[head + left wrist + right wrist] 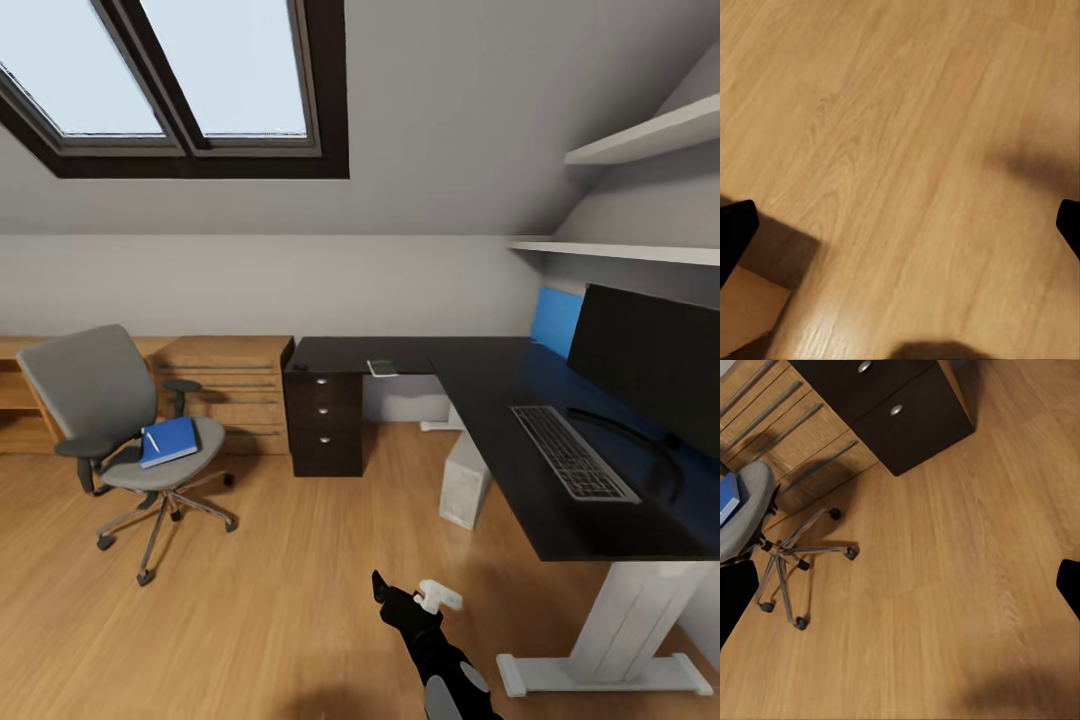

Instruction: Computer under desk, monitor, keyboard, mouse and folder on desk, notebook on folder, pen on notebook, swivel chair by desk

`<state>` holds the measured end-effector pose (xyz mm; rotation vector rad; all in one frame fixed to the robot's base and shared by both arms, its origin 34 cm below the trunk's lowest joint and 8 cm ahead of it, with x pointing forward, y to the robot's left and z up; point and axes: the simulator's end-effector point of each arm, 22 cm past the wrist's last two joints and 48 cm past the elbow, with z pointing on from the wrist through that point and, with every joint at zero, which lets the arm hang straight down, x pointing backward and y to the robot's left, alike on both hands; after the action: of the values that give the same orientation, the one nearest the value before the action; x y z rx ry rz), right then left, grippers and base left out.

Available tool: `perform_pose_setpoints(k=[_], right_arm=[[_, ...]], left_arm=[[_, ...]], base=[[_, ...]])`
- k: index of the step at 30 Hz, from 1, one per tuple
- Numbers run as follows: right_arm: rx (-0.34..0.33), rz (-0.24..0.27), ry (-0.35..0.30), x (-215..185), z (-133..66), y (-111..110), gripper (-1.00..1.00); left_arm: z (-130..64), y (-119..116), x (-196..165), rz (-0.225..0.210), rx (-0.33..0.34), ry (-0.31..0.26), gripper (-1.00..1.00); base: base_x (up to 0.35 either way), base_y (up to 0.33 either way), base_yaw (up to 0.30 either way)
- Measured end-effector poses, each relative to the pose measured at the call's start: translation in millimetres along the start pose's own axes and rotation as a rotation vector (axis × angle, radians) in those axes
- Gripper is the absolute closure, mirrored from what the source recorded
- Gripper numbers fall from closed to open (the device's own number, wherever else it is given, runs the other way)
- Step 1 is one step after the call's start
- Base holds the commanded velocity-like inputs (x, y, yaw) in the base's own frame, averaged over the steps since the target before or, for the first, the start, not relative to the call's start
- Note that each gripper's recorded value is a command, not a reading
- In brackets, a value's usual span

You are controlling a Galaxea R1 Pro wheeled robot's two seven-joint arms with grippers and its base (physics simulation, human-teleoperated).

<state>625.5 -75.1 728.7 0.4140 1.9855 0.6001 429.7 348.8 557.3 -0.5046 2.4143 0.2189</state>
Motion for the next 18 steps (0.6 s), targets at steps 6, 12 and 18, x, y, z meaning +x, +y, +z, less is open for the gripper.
perform_pose_setpoints(k=[6,12,18], right_arm=[[-0.015,0.000,-0.002,-0.6,0.0,2.9,-1.00],[-0.037,-0.004,-0.004,-1.0,-0.2,7.9,-1.00],[-0.042,-0.005,-0.006,-1.8,-0.2,8.7,-1.00]], left_arm=[[0.2,0.2,1.1,-0.002,0.000,-0.002,-1.00],[0.2,-0.1,1.5,-0.003,0.000,-0.002,-1.00],[0.2,0.1,1.6,-0.003,0.000,-0.002,-1.00]], base=[[0.294,0.197,0.000],[0.312,0.149,0.000],[0.317,0.134,0.000]])
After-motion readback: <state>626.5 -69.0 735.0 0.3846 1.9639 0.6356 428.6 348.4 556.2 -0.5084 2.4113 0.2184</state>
